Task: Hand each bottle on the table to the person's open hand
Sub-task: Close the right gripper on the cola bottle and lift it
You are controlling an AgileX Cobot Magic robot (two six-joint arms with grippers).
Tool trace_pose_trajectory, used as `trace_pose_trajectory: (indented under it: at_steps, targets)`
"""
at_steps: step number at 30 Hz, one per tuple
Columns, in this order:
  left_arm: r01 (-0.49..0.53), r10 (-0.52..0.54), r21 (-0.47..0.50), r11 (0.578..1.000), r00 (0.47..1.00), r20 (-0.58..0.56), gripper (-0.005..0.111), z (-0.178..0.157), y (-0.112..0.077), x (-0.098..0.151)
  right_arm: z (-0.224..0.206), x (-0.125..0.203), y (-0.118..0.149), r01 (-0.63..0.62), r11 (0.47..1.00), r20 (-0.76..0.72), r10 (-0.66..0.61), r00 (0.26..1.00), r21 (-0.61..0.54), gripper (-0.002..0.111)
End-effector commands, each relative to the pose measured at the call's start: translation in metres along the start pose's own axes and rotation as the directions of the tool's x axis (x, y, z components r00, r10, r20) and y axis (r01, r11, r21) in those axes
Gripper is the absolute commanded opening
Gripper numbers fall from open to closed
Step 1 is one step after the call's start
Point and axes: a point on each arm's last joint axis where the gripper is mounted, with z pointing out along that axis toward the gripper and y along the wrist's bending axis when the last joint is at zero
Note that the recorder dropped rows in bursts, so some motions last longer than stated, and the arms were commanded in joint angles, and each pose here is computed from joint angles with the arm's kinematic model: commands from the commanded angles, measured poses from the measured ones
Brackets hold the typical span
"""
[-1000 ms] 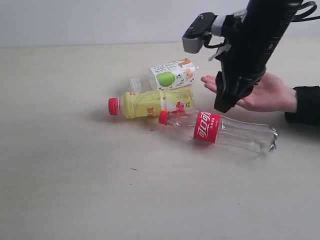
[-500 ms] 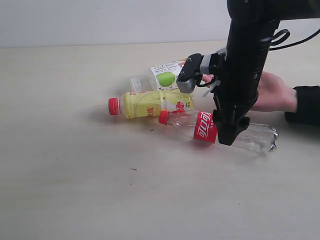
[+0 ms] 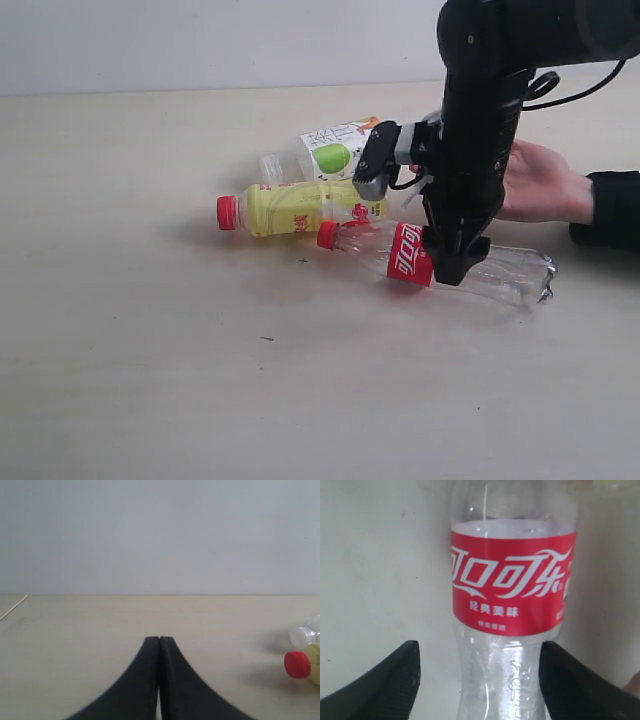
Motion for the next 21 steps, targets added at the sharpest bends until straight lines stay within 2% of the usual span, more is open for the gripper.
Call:
trace_pose_trajectory:
  at_steps: [1, 6, 9, 16, 21]
  targets:
    - [-0.001, 0.001, -0.001, 1.0, 1.0, 0.006, 0.002, 0.0, 0.0, 0.0, 0.006, -0.002, -0.005, 0.026, 0.999, -0.007, -0.026, 1.0, 0.044, 0.065]
    - [-0.001, 0.001, -0.001, 1.0, 1.0, 0.006, 0.002, 0.0, 0.0, 0.0, 0.017, -0.002, -0.008, 0.04, 0.998, -0.04, -0.038, 0.998, 0.044, 0.066]
    - [-0.001, 0.001, -0.001, 1.0, 1.0, 0.006, 0.002, 0.0, 0.0, 0.0, 0.03, -0.004, -0.009, 0.042, 0.999, -0.064, -0.04, 0.997, 0.02, 0.071]
    - [-0.001, 0.001, -0.001, 1.0, 1.0, 0.006, 0.002, 0.0, 0.0, 0.0, 0.056, -0.006, -0.01, 0.02, 1.0, -0.109, -0.022, 0.994, -0.022, 0.072]
    - [-0.001, 0.001, -0.001, 1.0, 1.0, 0.006, 0.002, 0.0, 0.0, 0.0, 0.056, -0.006, -0.01, 0.018, 1.0, -0.109, -0.02, 0.994, -0.022, 0.071]
